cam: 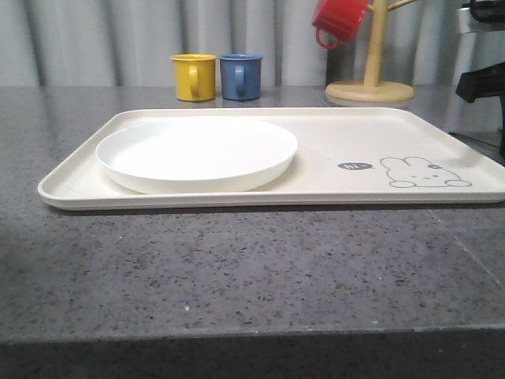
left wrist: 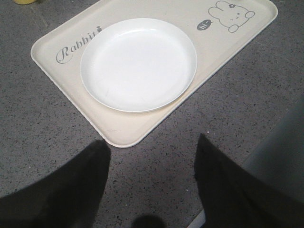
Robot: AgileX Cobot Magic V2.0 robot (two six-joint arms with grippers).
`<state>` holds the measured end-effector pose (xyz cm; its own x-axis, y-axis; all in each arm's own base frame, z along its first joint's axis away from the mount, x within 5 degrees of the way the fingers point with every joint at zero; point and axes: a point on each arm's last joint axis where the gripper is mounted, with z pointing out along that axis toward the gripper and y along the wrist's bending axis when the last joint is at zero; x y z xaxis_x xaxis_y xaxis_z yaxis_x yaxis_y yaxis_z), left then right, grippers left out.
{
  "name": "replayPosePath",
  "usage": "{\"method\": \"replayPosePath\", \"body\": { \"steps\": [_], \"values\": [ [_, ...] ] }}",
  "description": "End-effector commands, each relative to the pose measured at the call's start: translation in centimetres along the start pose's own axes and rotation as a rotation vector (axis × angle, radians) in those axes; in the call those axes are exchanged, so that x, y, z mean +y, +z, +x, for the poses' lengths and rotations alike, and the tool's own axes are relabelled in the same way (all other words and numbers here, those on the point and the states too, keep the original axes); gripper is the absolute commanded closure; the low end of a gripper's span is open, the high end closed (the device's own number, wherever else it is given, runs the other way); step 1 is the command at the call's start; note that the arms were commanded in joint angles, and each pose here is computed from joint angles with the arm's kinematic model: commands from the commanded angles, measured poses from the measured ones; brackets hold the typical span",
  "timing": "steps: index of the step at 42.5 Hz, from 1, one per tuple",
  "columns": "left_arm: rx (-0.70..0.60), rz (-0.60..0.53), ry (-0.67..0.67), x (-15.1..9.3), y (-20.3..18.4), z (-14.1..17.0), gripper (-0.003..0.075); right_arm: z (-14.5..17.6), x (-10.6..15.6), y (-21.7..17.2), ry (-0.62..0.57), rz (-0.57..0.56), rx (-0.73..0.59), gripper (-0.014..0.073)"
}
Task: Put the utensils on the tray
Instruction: 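Grasp the metal fork with the right gripper, then place the fork on the tray beside the plate, open right gripper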
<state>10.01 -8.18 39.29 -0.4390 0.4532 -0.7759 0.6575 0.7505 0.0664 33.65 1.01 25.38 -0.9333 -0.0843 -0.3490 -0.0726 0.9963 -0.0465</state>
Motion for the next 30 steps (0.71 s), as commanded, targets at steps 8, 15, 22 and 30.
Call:
{"method": "replayPosePath", "body": {
  "steps": [8, 15, 22, 30],
  "values": [
    [-0.092, 0.0, -0.006, 0.0, -0.7, -1.0, 0.0332, 0.0, 0.4, -6.0, -0.011, -0.007, -0.157, 0.0641],
    [-0.092, 0.0, -0.006, 0.0, -0.7, -1.0, 0.0332, -0.1, 3.8, -8.5, -0.096, -0.069, -0.152, 0.064],
    [-0.092, 0.0, -0.006, 0.0, -0.7, -1.0, 0.0332, -0.6, 8.5, -10.5, -0.199, -0.176, -0.163, 0.064],
    [-0.094, 0.0, -0.006, 0.0, -0.7, -1.0, 0.0332, -1.9, 12.3, -10.5, -0.22, -0.267, -0.157, 0.064]
  ]
}}
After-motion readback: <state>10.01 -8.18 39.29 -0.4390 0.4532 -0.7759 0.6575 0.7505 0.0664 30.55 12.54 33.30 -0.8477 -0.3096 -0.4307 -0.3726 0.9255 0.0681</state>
